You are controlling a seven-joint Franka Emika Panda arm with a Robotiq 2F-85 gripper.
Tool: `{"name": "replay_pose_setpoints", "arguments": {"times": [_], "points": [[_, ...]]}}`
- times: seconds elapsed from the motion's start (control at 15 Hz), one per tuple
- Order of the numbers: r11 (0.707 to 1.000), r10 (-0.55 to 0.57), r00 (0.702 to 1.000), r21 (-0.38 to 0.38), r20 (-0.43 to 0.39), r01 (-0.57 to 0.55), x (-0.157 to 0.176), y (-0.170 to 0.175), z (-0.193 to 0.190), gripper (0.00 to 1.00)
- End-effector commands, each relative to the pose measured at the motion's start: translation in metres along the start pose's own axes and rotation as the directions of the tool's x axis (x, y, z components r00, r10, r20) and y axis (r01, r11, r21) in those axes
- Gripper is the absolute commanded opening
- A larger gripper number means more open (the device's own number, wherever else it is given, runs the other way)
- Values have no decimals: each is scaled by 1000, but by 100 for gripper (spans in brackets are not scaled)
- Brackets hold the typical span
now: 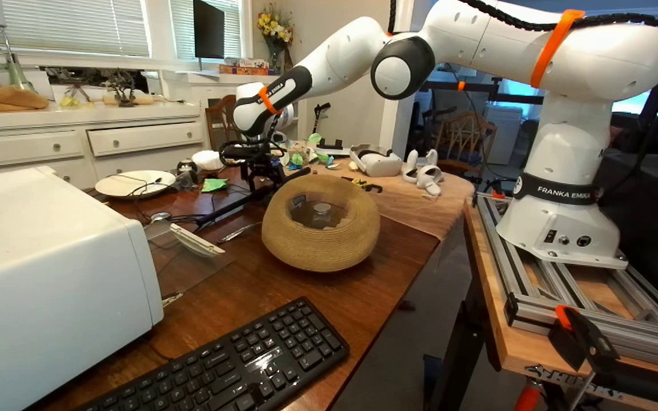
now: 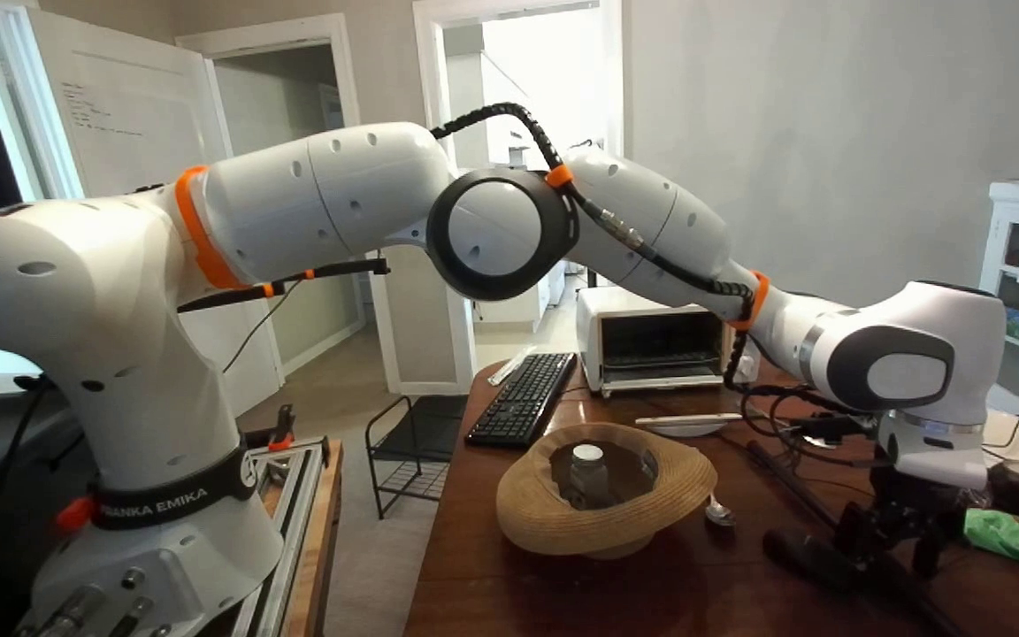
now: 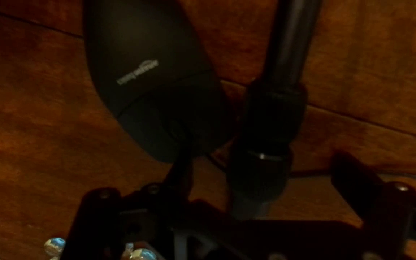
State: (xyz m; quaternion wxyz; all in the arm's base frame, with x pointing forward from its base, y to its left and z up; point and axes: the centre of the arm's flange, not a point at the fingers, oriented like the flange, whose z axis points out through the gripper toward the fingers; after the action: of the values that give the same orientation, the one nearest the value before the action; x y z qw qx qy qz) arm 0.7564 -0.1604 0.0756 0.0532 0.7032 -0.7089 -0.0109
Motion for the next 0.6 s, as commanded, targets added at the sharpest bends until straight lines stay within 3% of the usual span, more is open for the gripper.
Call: {"name": "replay_pose_setpoints", "arguments": {"times": [0.0,0.13,0.2,0.33,0.53], "points": [[999,3,1000,-35,12,-2,-4,-10,19,100],[999,9,1000,-34,9,-8,0,-17,26,97],[999,14,1000,-36,7,-14,1,-20,28,73],[999,19,1000,-40,7,-19,3,-21,34,68],[998,35,999,-50,12,-34,7,-19,42,44]]}}
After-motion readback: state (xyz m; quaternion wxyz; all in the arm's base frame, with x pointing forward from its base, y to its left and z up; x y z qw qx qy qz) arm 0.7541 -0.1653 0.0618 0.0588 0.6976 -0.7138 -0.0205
